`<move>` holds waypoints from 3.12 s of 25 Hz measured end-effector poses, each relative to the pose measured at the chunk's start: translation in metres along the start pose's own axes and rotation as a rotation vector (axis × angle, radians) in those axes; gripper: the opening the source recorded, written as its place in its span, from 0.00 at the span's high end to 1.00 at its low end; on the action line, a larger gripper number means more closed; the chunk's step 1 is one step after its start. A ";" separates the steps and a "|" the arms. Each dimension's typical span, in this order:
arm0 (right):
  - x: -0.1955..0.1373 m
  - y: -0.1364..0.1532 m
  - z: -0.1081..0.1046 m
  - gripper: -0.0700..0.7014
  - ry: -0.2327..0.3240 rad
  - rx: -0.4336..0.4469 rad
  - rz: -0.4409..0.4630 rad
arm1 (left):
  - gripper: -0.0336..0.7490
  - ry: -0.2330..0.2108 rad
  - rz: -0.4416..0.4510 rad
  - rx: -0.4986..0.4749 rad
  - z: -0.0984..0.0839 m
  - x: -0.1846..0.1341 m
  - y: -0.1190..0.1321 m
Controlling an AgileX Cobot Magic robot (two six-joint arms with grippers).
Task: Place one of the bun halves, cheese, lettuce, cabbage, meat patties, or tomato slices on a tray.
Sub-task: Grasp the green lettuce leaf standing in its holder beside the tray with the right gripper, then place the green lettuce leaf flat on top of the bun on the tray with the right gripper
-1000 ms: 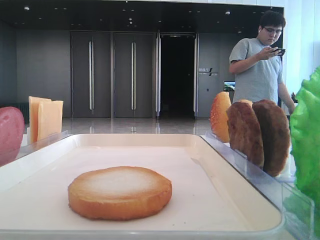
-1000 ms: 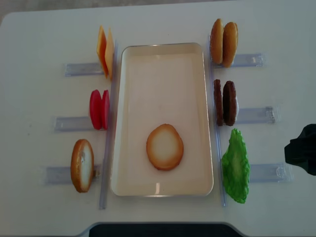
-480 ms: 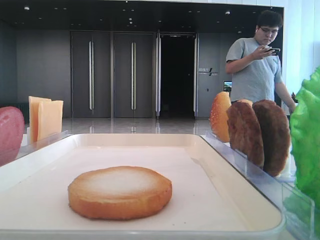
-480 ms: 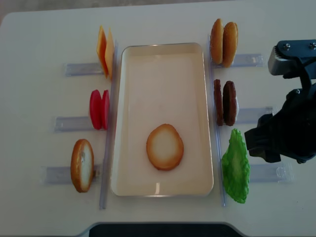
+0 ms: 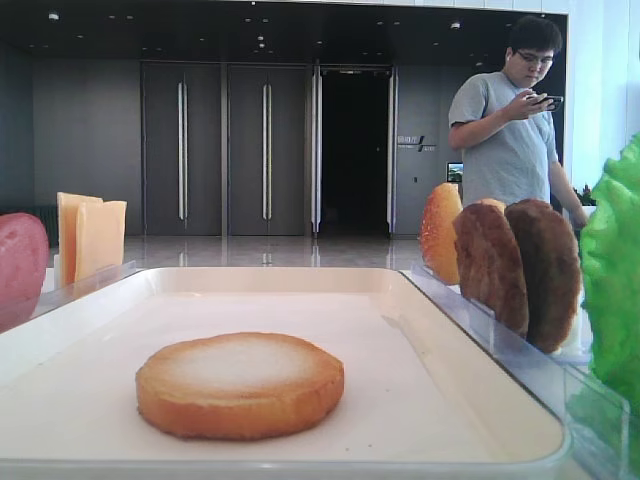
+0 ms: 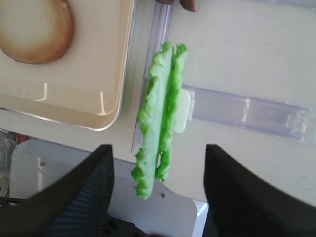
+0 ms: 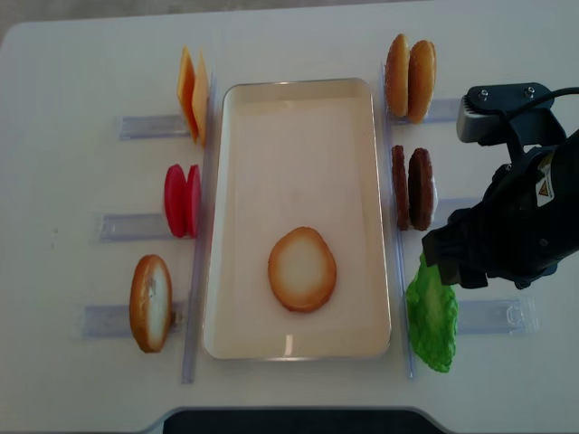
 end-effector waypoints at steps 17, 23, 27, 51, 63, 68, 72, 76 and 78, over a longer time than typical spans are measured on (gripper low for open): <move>0.007 0.035 0.007 0.37 -0.014 -0.039 0.086 | 0.75 0.000 0.000 0.000 0.000 0.000 0.000; 0.008 0.036 0.008 0.43 -0.020 -0.038 0.084 | 0.75 0.000 0.000 0.000 0.000 0.000 0.000; 0.008 0.037 0.007 0.60 -0.022 -0.040 0.083 | 0.75 0.000 0.000 0.000 0.000 0.000 0.000; 0.002 -0.022 0.015 0.87 -0.057 0.027 0.007 | 0.75 0.001 0.004 0.000 0.000 -0.001 0.001; -0.002 -0.035 0.026 0.87 -0.066 0.097 0.015 | 0.75 0.001 0.004 0.000 0.000 -0.001 0.001; -0.009 -0.041 0.059 0.87 -0.115 0.301 0.043 | 0.75 0.001 0.004 0.000 0.000 -0.001 0.001; -0.012 -0.046 0.081 0.87 -0.175 0.409 0.020 | 0.75 0.001 0.004 0.000 0.000 -0.001 0.001; -0.017 -0.038 0.103 0.87 -0.245 0.480 0.050 | 0.75 0.001 0.004 0.000 0.000 -0.001 0.001; -0.019 -0.032 0.116 0.87 -0.287 0.542 0.085 | 0.75 0.001 0.004 0.000 0.000 -0.001 0.001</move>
Point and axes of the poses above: a point on each arm's last joint axis where the gripper is mounted, y pointing out along that axis toward the gripper, z along the wrist's bending axis when the last joint is at zero, x = y × z, the point moved 7 cm from there along y, pointing out along that axis toward the gripper, and after that the axes turned 11 degrees about y, right-handed, at the moved point
